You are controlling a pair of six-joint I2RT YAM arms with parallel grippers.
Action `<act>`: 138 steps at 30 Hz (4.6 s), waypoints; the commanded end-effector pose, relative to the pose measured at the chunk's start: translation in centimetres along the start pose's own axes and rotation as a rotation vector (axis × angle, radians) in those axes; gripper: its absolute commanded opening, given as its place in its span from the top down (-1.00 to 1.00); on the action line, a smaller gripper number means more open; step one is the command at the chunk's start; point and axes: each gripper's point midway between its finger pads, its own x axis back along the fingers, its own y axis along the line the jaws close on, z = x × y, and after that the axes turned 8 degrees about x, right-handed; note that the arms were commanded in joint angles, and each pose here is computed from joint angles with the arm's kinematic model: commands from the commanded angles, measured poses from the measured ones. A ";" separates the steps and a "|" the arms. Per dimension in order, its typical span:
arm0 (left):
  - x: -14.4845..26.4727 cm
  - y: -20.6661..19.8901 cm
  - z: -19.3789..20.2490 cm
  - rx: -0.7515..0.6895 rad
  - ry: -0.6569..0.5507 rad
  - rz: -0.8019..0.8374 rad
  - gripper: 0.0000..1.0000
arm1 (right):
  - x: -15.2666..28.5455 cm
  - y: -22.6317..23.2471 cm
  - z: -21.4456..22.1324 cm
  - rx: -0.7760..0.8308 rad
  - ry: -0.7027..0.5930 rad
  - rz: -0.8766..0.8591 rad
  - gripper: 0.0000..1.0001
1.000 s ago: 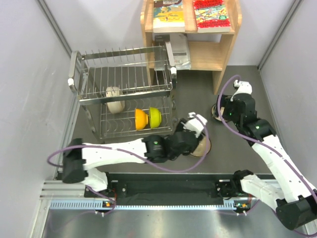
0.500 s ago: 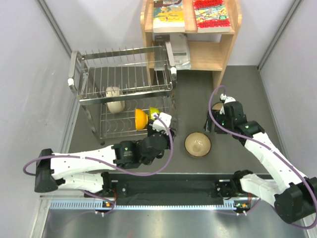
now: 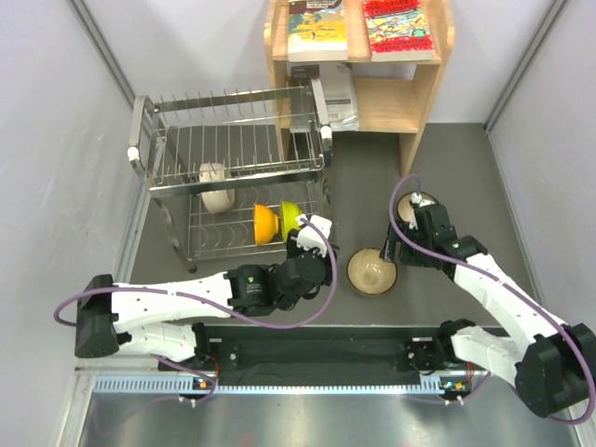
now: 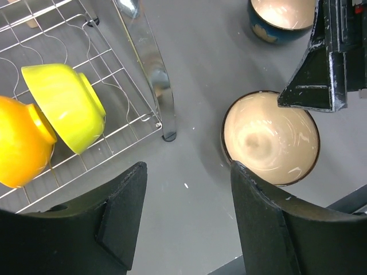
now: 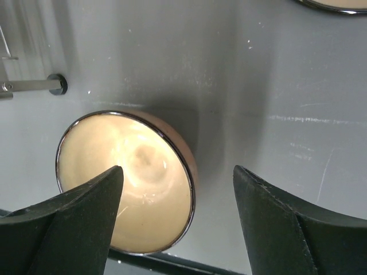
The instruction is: Unload the bowls from the dish rack
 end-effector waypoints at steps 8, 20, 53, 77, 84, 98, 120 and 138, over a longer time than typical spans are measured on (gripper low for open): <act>0.4 0.1 -1.1 0.068 -0.034 -0.005 -0.30 | -2.6 -0.3 0.5 -0.026 0.025 0.034 -0.43; 0.4 0.9 -0.5 0.075 -0.028 -0.033 -0.30 | -2.4 -0.2 -0.2 -0.002 -0.011 0.075 0.37; 3.1 5.4 -1.2 0.125 -0.079 -0.120 -0.31 | 4.9 -3.3 -15.7 -0.085 -0.366 0.244 1.00; 3.2 6.9 -0.7 0.086 -0.094 -0.172 -0.31 | 2.2 -13.2 -18.5 -0.351 -0.425 0.378 1.00; 2.8 6.5 -0.9 0.065 -0.090 -0.174 -0.31 | 1.6 -14.4 -17.6 -0.376 -0.404 0.393 1.00; 3.2 6.9 -1.5 0.060 -0.100 -0.190 -0.31 | -1.1 -14.8 -15.9 -0.373 -0.316 0.387 0.85; 3.8 8.1 -1.0 0.075 -0.102 -0.216 -0.31 | -3.7 -13.6 -13.4 -0.355 -0.218 0.296 0.50; 4.0 10.1 -0.2 0.138 -0.135 -0.304 -0.32 | 1.5 -12.9 -14.1 -0.336 -0.294 0.329 0.00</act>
